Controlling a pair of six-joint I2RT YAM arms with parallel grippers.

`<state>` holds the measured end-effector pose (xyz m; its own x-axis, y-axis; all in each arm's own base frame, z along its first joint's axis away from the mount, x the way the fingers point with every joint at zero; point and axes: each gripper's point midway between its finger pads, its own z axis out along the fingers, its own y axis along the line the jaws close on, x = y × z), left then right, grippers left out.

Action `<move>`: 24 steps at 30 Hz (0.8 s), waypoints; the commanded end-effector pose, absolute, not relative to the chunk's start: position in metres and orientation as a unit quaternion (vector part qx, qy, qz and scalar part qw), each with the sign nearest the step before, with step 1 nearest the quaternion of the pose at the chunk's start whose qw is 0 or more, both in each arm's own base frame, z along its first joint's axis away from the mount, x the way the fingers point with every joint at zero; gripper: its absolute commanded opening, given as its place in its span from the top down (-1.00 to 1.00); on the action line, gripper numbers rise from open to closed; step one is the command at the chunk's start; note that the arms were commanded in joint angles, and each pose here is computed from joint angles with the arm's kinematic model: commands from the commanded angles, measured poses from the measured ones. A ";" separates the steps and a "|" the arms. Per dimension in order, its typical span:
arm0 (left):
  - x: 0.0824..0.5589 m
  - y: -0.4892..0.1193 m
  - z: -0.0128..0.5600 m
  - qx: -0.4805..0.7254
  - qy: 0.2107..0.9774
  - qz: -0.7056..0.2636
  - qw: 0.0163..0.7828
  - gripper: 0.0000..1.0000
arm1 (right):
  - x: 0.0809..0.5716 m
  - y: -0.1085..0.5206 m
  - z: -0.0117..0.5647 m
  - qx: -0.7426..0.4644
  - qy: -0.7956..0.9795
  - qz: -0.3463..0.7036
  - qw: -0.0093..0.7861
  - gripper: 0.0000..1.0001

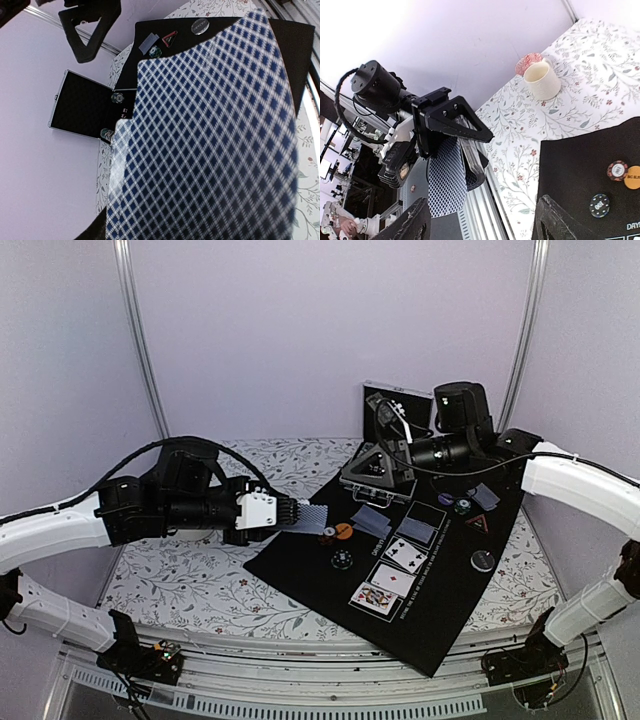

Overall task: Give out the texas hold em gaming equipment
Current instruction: Pick up the poker card from the face-down deck piles.

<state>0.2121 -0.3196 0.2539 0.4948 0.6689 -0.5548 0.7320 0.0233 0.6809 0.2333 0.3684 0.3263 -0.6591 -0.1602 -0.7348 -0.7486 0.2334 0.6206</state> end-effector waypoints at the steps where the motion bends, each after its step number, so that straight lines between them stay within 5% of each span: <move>1: 0.210 -0.325 0.265 0.695 0.493 -0.035 0.522 0.10 | 0.213 0.391 0.321 -0.323 0.741 0.543 0.228 -0.48; 17: 0.210 -0.325 0.263 0.697 0.493 -0.035 0.520 0.10 | 0.198 0.411 0.294 -0.350 0.753 0.530 0.172 0.12; 24: 0.210 -0.326 0.261 0.697 0.493 -0.036 0.519 0.10 | 0.188 0.416 0.297 -0.364 0.739 0.547 0.149 0.74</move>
